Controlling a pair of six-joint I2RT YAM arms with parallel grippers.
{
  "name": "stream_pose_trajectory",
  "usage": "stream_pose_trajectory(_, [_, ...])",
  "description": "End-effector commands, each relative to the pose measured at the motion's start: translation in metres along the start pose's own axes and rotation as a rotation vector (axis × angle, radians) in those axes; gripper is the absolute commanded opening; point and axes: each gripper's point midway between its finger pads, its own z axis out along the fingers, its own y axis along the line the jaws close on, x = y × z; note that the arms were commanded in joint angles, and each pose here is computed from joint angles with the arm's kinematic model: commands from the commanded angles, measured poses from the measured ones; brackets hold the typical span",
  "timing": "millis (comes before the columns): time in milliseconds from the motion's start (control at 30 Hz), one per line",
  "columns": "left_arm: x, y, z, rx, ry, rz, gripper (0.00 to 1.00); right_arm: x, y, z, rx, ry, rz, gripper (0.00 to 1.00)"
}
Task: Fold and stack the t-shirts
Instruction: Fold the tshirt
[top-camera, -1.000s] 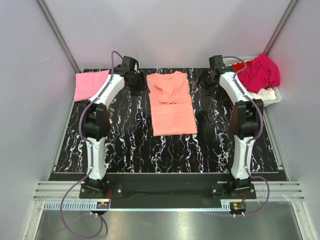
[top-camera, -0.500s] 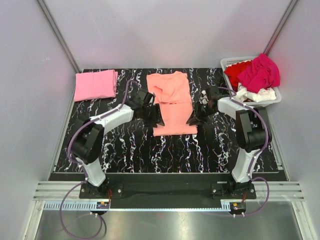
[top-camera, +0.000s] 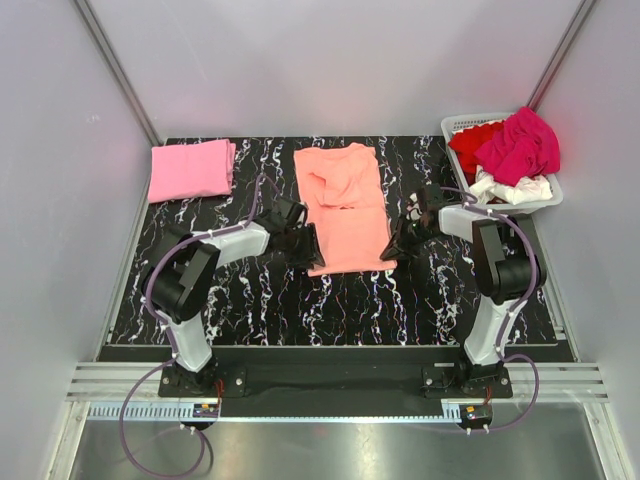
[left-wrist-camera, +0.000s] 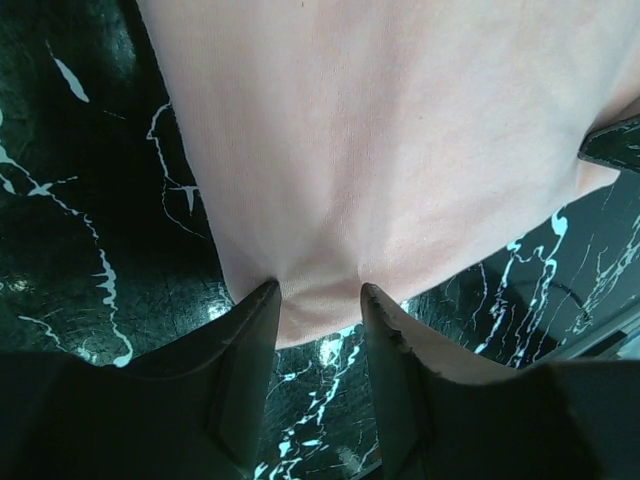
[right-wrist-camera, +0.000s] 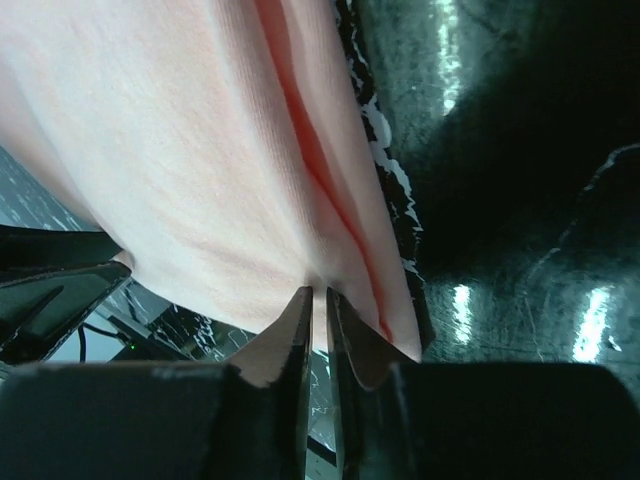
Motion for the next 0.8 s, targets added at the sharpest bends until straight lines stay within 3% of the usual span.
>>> stream_pose_trajectory(0, [0.008, 0.04, 0.009, -0.162, 0.006, 0.054, 0.45, -0.008, -0.026, -0.011, 0.155, -0.068, -0.005, 0.19])
stream_pose_trajectory(100, [-0.001, 0.028, -0.008, -0.181, -0.027, 0.097, 0.45, -0.01, -0.028, -0.023, 0.205, -0.082, -0.024, 0.24])
stream_pose_trajectory(167, [-0.007, 0.018, -0.021, -0.21, -0.044, 0.136, 0.46, -0.016, -0.015, -0.041, 0.192, -0.124, -0.048, 0.36])
stream_pose_trajectory(200, [-0.011, 0.01, -0.031, -0.205, -0.067, 0.152, 0.48, -0.016, -0.01, -0.048, 0.184, -0.136, -0.058, 0.5])
stream_pose_trajectory(333, [-0.018, -0.017, -0.06, -0.163, -0.123, 0.181, 0.57, -0.012, 0.003, -0.075, 0.171, -0.192, -0.088, 0.7])
stream_pose_trajectory(500, [-0.005, -0.03, -0.076, -0.057, -0.158, 0.136, 0.66, 0.002, -0.001, -0.079, 0.158, -0.2, -0.086, 0.73])
stream_pose_trajectory(767, [0.034, -0.012, -0.049, 0.076, -0.162, -0.031, 0.67, 0.014, -0.018, -0.046, 0.134, -0.136, -0.046, 0.7])
